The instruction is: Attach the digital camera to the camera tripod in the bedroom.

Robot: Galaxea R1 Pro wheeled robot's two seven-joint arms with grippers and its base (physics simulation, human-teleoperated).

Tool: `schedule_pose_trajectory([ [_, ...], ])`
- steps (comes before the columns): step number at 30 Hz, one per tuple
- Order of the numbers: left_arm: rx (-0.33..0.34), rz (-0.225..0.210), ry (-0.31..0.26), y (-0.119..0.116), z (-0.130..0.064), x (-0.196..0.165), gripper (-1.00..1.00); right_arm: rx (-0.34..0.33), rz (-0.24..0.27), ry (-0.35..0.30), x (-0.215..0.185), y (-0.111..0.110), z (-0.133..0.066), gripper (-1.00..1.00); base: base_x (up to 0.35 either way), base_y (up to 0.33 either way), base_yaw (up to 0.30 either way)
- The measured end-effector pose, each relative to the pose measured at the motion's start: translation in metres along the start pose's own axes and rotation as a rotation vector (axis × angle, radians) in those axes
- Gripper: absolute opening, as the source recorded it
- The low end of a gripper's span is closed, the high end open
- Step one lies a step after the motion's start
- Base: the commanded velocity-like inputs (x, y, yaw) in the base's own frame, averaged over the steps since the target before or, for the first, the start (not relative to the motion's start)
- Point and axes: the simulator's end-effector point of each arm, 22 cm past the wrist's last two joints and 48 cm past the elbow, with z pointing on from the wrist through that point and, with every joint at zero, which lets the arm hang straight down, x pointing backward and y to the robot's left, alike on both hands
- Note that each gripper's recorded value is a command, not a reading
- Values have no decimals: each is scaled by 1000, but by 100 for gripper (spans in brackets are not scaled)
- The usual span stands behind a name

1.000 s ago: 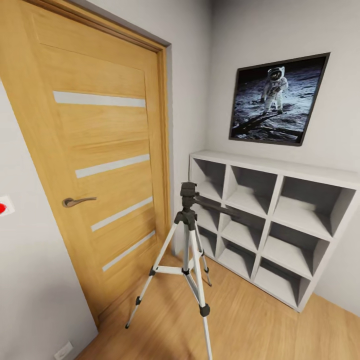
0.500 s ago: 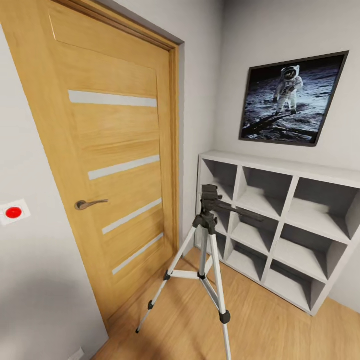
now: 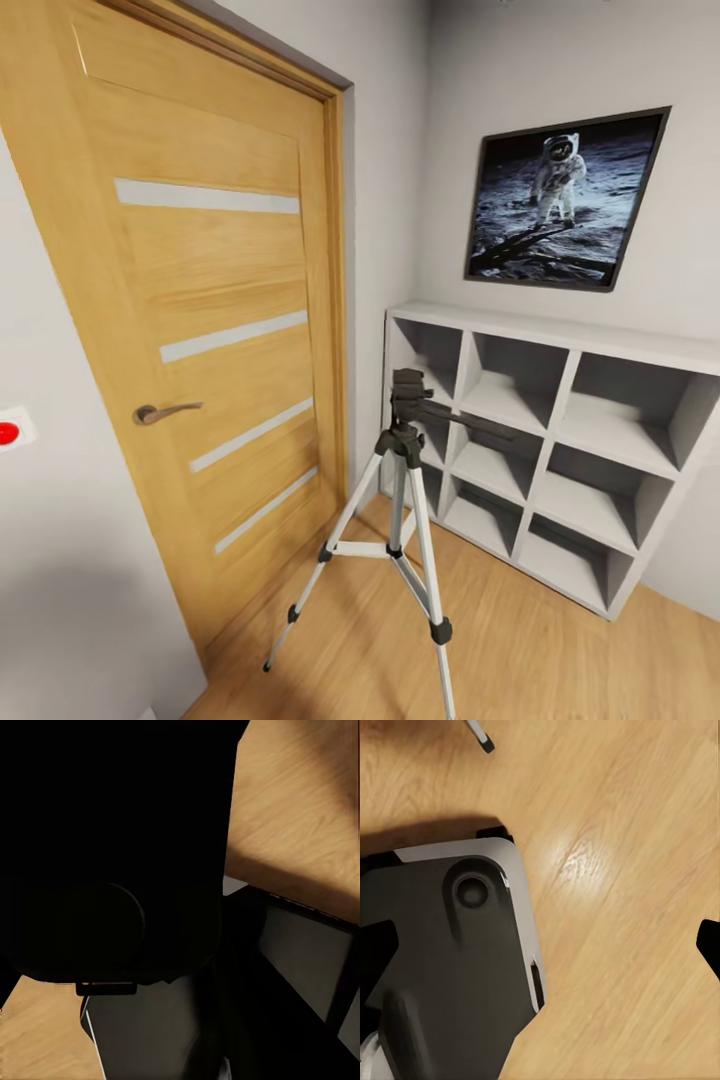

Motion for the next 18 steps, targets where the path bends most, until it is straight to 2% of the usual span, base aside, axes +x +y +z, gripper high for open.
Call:
schedule_pose_trajectory([
  [12, 0, 0, 0, 0, 0, 0, -100, 1, 0, 0, 0, -1, 0, 100, 0, 0, -242],
  [18, 0, 0, 0, 0, 0, 0, -100, 1, 0, 0, 0, -1, 0, 100, 0, 0, -101],
])
